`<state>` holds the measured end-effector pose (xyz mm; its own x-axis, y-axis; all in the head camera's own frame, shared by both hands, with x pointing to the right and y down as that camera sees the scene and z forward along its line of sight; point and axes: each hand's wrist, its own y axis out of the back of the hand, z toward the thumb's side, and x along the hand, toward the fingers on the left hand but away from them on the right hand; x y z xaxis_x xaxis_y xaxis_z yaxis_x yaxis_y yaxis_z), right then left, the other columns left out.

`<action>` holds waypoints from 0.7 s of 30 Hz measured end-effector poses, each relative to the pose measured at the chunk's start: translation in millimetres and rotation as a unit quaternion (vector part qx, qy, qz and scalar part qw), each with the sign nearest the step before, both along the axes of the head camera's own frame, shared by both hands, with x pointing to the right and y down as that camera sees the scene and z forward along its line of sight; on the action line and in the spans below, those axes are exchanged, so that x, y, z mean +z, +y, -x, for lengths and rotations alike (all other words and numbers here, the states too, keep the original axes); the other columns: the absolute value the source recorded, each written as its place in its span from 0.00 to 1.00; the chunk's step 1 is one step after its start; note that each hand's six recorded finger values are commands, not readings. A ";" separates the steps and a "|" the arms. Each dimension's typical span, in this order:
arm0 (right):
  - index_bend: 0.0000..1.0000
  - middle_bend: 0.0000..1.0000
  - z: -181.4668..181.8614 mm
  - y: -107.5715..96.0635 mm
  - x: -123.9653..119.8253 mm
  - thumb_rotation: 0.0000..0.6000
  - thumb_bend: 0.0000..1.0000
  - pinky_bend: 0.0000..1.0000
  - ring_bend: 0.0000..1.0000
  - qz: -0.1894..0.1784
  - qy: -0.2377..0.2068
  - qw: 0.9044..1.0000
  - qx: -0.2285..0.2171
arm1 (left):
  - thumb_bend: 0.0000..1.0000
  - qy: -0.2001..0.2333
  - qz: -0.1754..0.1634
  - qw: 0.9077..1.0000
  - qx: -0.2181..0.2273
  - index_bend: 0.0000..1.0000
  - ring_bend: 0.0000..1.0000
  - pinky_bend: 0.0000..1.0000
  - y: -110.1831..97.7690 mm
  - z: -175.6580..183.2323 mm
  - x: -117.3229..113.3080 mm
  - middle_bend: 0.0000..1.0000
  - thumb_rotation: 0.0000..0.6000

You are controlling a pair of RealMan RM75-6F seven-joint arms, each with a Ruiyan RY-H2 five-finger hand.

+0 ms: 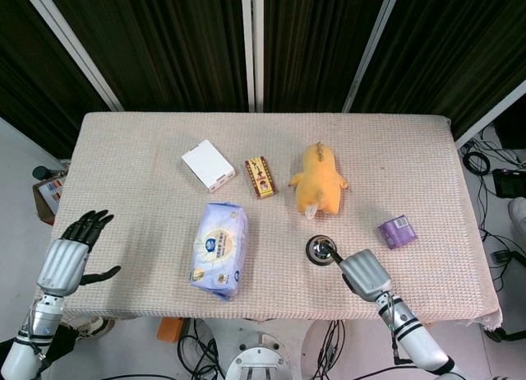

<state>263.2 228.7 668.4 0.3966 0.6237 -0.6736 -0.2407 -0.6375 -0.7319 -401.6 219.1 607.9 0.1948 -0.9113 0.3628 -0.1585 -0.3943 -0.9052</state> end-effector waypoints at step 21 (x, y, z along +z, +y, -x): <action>0.00 0.16 -32.0 -5.6 -27.4 1.00 0.23 0.24 0.09 -0.053 -0.031 0.996 0.060 | 0.08 0.001 -0.009 1.000 0.003 0.13 0.07 0.22 0.3 -1.4 -8.0 0.09 0.87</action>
